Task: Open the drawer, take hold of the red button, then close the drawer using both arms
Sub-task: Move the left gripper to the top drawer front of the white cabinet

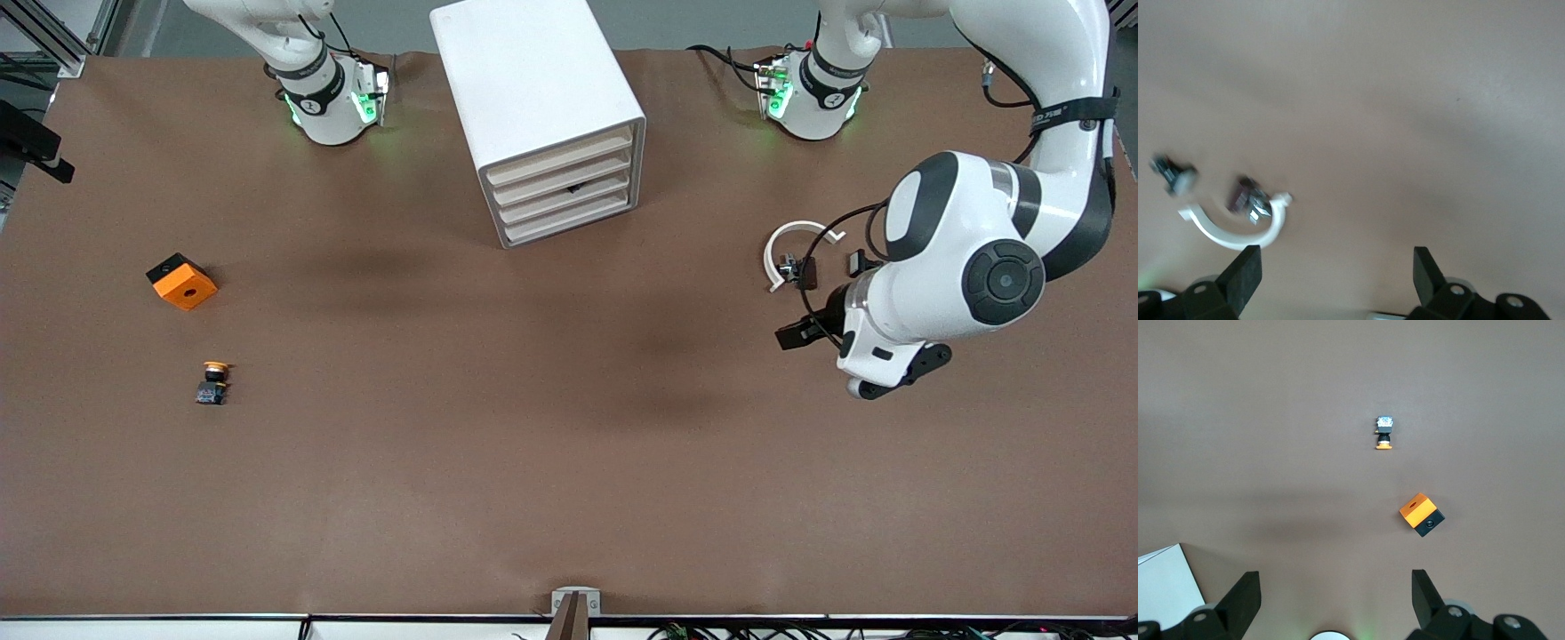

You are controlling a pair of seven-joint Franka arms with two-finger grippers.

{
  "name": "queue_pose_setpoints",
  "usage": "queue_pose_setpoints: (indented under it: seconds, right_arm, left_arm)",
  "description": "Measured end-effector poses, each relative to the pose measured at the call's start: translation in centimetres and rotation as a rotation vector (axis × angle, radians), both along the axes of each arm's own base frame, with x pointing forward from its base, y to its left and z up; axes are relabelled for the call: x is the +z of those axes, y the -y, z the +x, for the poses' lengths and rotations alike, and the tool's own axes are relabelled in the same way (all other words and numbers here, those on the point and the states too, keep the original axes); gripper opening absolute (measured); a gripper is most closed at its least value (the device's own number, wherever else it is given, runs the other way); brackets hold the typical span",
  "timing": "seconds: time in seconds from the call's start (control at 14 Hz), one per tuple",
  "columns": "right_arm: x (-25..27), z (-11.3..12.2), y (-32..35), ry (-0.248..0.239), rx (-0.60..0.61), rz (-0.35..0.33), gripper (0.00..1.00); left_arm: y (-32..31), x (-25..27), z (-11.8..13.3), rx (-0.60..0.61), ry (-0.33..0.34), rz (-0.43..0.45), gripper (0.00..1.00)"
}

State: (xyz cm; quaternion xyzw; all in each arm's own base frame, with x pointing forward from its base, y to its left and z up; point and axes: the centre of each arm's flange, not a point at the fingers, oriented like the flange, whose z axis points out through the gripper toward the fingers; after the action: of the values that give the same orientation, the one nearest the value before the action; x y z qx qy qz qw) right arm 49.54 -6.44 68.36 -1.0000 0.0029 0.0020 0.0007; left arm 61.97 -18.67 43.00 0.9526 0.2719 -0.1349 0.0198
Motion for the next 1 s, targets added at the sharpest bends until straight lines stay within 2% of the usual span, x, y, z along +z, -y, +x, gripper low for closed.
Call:
queue_pose_setpoints:
  seconds: [0.21, 0.43, 0.64, 0.86, 1.0]
  right_arm:
    - [0.0, 0.0, 0.5, -0.002, -0.012, 0.001, 1.0]
    - [-0.6, 0.3, 1.0, -0.012, -0.021, 0.002, 1.0]
    - [-2.7, 1.8, 1.6, -0.043, -0.029, 0.004, 1.0]
    - [-5.5, 4.3, 1.9, -0.051, -0.029, -0.001, 1.0]
    - [-8.9, 6.2, 2.1, -0.097, -0.029, 0.002, 1.0]
  left_arm:
    - [1.1, -0.5, -0.1, 0.24, -0.067, -0.02, 1.0]
    - [2.1, -1.4, 0.4, 0.414, -0.141, -0.047, 1.0]
    - [4.0, -3.0, 1.0, 0.615, -0.256, -0.065, 1.0]
    - [5.4, -6.0, 1.7, 0.857, -0.425, -0.05, 1.0]
    - [6.1, -9.2, 1.3, 0.922, -0.578, -0.018, 1.0]
